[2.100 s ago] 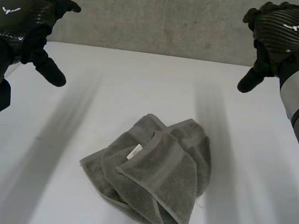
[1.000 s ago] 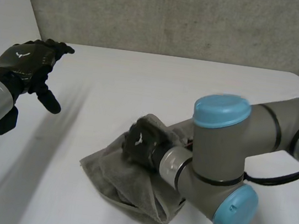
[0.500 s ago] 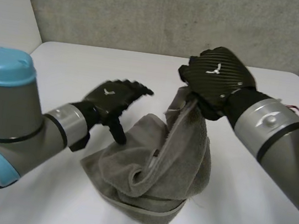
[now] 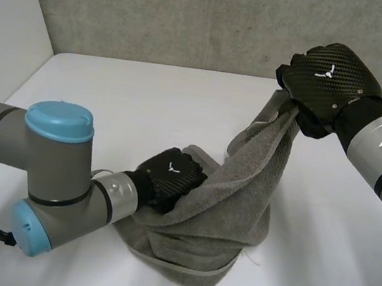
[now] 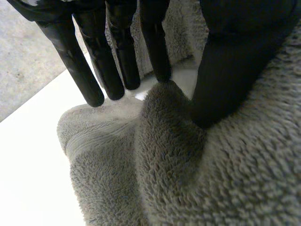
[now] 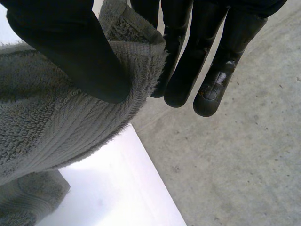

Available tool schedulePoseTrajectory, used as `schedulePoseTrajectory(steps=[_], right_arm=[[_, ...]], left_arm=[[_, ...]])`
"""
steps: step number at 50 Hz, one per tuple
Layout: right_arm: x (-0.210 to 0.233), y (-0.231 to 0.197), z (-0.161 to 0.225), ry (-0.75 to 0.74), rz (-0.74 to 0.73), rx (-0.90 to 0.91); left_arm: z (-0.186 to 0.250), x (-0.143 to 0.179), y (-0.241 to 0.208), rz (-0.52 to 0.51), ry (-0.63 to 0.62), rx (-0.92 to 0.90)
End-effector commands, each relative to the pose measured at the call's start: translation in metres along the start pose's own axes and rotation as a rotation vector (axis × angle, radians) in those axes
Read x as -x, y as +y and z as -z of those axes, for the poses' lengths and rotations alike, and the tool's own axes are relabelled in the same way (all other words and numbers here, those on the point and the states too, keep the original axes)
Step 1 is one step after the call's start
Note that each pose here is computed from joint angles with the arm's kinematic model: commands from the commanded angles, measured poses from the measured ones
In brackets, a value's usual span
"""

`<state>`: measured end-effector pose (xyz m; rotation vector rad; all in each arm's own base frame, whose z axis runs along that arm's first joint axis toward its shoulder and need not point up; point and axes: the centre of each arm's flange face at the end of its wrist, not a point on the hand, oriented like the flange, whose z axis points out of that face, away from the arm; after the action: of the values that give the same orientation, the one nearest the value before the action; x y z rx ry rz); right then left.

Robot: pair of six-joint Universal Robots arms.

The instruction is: Fold the towel.

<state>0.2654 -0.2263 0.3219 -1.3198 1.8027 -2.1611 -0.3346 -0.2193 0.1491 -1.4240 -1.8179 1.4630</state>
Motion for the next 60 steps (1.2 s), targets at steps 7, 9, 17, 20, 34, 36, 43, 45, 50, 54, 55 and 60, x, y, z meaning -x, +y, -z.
schedulePoseTrajectory(steps=[7, 9, 17, 20, 34, 36, 43, 45, 50, 54, 55, 60], right_arm=[[-0.020, -0.008, -0.044, 0.124, 0.010, -0.084], [-0.033, -0.018, -0.054, 0.212, 0.009, -0.150], [-0.091, -0.070, -0.065, 0.631, -0.053, -0.565], [-0.089, -0.068, -0.066, 0.621, -0.054, -0.557], [-0.043, -0.095, -0.023, 0.307, -0.056, -0.473], [-0.046, -0.106, -0.014, 0.307, -0.052, -0.496], [-0.055, -0.142, 0.036, 0.288, -0.042, -0.547], [-0.054, -0.147, 0.043, 0.282, -0.041, -0.558], [-0.055, -0.153, 0.057, 0.285, -0.042, -0.569], [-0.052, -0.148, 0.058, 0.275, -0.044, -0.545], [-0.050, -0.145, 0.056, 0.270, -0.045, -0.534], [-0.048, -0.137, 0.049, 0.261, -0.047, -0.507]], left_arm=[[-0.012, 0.067, -0.082, -0.094, -0.299, -0.187], [-0.008, 0.087, -0.107, -0.080, -0.407, -0.259], [0.061, 0.150, -0.220, 0.052, -0.763, -0.734], [0.079, 0.152, -0.230, 0.071, -0.778, -0.801], [0.046, 0.114, -0.127, 0.141, -0.609, -0.490], [0.033, 0.107, -0.111, 0.151, -0.536, -0.450], [0.013, 0.100, -0.090, 0.183, -0.412, -0.417], [0.007, 0.097, -0.084, 0.192, -0.377, -0.407], [-0.014, 0.074, -0.054, 0.253, -0.197, -0.337], [-0.025, 0.038, -0.027, 0.318, -0.018, -0.236], [-0.026, 0.038, -0.027, 0.318, -0.018, -0.235], [-0.030, 0.029, -0.026, 0.317, -0.002, -0.227]])
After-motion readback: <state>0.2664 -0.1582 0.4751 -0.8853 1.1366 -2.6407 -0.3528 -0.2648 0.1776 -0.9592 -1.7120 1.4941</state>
